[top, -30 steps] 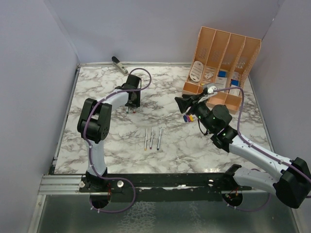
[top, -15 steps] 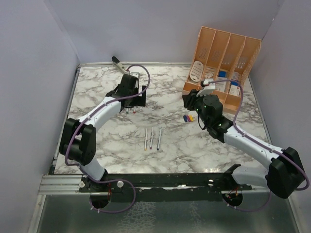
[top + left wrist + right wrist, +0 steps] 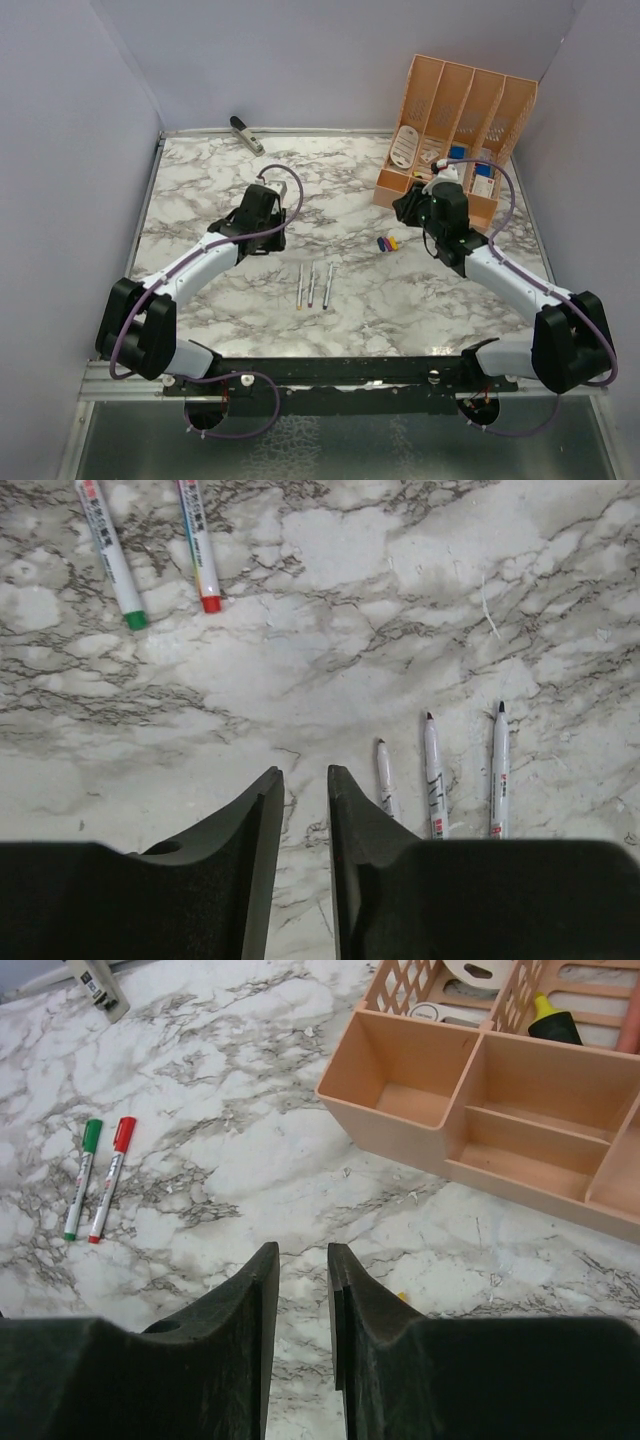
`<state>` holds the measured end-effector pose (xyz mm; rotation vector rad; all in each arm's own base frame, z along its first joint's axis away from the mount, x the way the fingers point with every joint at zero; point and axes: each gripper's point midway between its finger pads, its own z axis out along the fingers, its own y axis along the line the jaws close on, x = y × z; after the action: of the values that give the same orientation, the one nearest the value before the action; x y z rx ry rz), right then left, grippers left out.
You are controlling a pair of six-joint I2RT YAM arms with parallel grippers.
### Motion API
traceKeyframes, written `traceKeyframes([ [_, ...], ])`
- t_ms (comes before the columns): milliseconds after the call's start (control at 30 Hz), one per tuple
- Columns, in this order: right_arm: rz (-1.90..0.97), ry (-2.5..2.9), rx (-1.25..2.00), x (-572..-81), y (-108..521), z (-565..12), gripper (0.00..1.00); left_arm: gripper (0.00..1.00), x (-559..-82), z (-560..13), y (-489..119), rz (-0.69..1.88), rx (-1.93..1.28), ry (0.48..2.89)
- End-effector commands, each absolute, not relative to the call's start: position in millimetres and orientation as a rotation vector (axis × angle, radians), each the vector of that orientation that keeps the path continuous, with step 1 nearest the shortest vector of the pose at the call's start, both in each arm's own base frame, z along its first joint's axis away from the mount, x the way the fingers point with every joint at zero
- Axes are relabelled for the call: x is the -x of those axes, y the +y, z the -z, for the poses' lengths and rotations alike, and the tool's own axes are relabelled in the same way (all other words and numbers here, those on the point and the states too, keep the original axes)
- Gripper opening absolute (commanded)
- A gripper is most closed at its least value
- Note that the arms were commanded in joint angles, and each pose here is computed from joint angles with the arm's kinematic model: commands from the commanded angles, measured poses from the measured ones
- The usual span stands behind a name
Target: Insert the pens into the pen caps
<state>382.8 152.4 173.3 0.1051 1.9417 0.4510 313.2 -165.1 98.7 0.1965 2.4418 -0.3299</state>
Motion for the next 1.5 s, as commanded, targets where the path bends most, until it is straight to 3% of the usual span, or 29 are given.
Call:
traceKeyframes([
  [0,-0.434,1.934,-0.069,-375.2,149.2,-178.6,0.25,0.25,-284.2,-84.4,-188.5,0.398,-0.246,2.506],
  [67,-0.428,1.931,-0.065,-373.0,147.7,-179.4,0.25,0.26,-275.6,-75.9,-194.1,0.380,-0.264,2.539],
  [233,-0.432,1.913,-0.062,-369.0,145.8,-183.2,0.25,0.43,-267.7,-65.8,-201.6,0.358,-0.280,2.590],
  [333,-0.439,1.898,-0.062,-367.3,145.5,-186.1,0.25,0.49,-265.0,-62.2,-203.8,0.351,-0.284,2.617],
  [1467,-0.406,1.914,-0.084,-361.0,137.3,-177.8,0.24,0.49,-230.9,-20.8,-196.7,0.137,-0.271,2.846],
])
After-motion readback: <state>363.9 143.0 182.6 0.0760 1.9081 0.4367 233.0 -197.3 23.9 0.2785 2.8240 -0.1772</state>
